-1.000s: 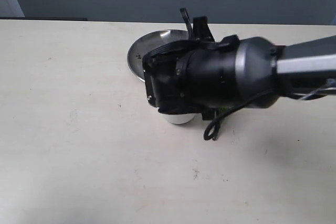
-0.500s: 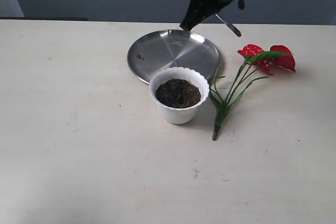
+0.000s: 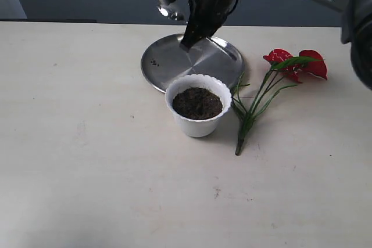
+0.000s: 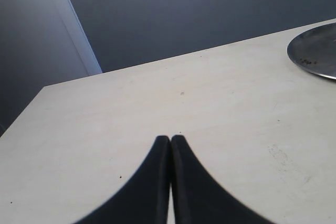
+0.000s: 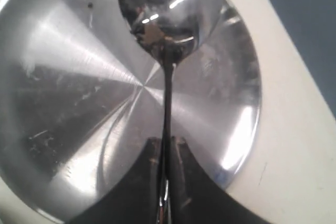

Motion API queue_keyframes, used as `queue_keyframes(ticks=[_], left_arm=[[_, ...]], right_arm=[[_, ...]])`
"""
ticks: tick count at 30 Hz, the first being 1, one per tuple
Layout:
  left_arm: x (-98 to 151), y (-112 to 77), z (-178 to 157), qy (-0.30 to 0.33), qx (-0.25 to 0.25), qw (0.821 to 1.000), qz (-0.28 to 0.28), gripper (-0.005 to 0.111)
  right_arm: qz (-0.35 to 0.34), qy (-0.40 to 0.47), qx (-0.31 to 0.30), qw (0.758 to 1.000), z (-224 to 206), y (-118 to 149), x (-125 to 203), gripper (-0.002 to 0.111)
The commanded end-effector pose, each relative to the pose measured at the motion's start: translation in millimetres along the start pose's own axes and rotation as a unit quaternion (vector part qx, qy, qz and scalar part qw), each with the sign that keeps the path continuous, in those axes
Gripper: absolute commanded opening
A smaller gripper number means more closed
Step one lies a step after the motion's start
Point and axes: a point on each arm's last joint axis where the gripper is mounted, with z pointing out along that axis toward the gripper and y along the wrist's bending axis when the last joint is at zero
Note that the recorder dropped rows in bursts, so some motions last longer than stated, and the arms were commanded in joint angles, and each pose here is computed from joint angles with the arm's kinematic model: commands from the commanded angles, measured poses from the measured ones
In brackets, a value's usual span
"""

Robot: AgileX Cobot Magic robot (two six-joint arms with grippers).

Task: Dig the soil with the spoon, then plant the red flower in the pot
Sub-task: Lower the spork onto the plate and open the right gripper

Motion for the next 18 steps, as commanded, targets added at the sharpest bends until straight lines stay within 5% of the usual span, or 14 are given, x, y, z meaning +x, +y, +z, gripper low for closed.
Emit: queue_keyframes(ticks=[1,18], left_arm=[[-0.8,0.0,-0.2,-0.006,0.0,1.0,-0.002,0.0],[-0.8,0.0,-0.2,-0.006,0.0,1.0,-0.002,0.0]], right_arm=[[-0.012,0.026,-0.006,1.0,25.7,3.3,7.0,-0.001],[-0.009,0.012,-0.013,1.0,59.9,13.2,9.4,-0.001]])
